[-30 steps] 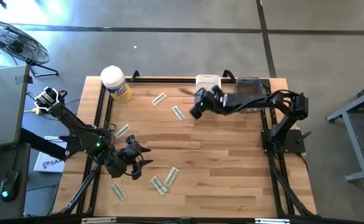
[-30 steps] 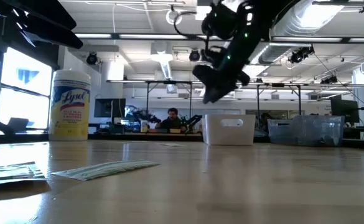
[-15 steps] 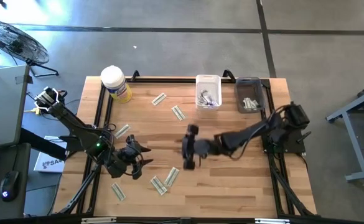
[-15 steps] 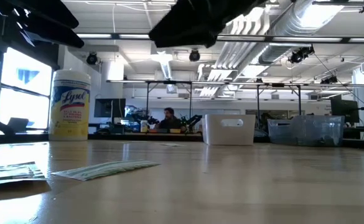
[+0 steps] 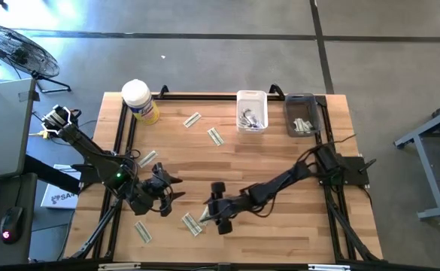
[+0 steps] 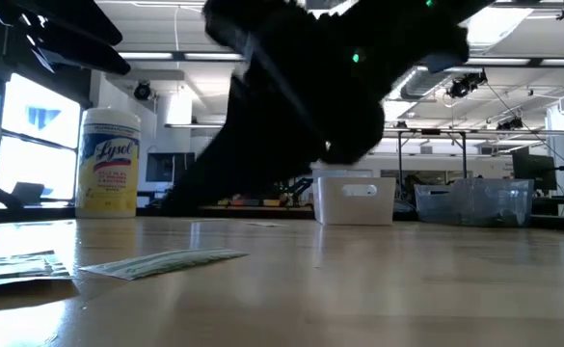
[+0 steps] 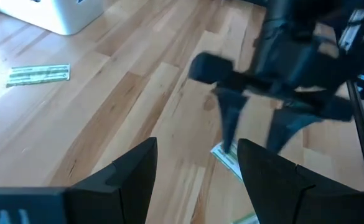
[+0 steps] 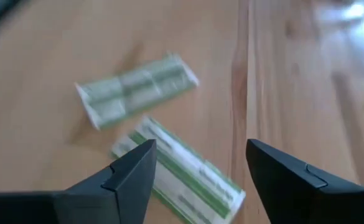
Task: Pick & Place First Aid Supplies
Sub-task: Put the green bandage into the black bin
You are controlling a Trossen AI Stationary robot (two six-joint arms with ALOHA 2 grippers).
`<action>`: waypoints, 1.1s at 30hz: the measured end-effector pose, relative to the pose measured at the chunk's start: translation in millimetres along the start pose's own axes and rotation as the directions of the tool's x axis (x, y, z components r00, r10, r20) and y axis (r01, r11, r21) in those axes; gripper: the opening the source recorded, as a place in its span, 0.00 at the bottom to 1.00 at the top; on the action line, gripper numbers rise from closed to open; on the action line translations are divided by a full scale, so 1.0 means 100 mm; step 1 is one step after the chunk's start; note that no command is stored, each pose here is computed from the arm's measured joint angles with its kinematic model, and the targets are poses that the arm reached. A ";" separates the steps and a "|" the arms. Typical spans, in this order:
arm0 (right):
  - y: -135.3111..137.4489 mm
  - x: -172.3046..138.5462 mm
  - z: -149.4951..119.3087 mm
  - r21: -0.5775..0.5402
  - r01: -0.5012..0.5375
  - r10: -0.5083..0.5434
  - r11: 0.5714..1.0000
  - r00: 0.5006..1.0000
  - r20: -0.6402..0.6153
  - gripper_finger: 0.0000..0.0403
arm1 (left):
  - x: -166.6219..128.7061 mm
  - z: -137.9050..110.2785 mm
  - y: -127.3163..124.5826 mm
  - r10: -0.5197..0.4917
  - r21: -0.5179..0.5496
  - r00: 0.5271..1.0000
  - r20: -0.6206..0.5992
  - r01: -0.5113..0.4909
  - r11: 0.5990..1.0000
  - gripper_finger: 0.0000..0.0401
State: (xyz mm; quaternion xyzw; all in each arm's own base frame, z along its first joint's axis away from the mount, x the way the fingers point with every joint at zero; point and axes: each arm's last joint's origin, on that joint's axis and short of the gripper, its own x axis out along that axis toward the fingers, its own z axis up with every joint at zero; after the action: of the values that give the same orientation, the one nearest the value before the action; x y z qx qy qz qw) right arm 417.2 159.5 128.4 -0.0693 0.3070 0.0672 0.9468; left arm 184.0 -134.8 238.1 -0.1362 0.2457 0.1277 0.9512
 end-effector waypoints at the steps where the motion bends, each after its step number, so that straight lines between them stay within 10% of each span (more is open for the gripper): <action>1: -0.02 0.04 -0.01 0.006 0.004 -0.004 1.000 1.000 -0.029 0.61 | 0.00 0.00 0.00 -0.007 0.000 1.000 -0.007 0.007 1.000 0.55; 33: -0.14 0.29 -0.26 0.162 -0.019 0.043 0.987 0.989 -0.144 0.29 | 0.00 -0.01 -0.01 -0.026 -0.001 0.999 -0.027 0.026 1.000 0.55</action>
State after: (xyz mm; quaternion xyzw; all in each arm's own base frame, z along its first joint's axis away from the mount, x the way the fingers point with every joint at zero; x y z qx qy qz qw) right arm 427.4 144.0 91.8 0.0072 0.3815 0.0516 0.9229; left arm 183.9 -135.8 237.7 -0.1415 0.2566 0.1136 0.9493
